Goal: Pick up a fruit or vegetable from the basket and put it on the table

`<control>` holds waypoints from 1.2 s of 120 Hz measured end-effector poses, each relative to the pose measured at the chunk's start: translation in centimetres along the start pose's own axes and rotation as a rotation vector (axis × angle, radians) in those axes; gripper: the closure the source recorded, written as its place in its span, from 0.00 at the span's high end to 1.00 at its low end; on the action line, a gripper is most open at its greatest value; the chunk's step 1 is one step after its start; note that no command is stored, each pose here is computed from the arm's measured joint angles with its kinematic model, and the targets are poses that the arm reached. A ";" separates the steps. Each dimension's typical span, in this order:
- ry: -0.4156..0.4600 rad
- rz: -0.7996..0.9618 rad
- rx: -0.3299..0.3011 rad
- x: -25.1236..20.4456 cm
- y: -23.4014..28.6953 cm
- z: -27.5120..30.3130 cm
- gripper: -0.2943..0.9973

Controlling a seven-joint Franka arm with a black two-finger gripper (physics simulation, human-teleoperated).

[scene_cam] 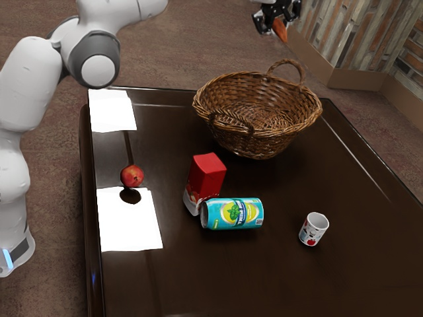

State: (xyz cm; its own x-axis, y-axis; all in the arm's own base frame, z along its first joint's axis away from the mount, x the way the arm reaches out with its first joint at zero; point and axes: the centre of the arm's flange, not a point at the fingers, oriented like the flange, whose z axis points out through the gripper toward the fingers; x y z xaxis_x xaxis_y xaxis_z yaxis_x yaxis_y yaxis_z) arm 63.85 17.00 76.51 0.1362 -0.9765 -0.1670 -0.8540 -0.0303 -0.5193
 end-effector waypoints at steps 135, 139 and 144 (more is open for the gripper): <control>0.180 0.229 -0.272 33.9 5.2 17.8 0.68; 0.179 0.223 -0.271 33.9 5.1 17.8 0.70; 0.174 0.209 -0.270 33.6 5.1 17.9 0.72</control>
State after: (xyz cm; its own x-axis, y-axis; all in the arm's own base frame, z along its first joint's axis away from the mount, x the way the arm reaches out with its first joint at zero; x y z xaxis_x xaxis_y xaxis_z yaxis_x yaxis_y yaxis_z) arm 73.07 -12.16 53.29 -0.1225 -0.9885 -0.0887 -0.9590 0.1409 -0.2459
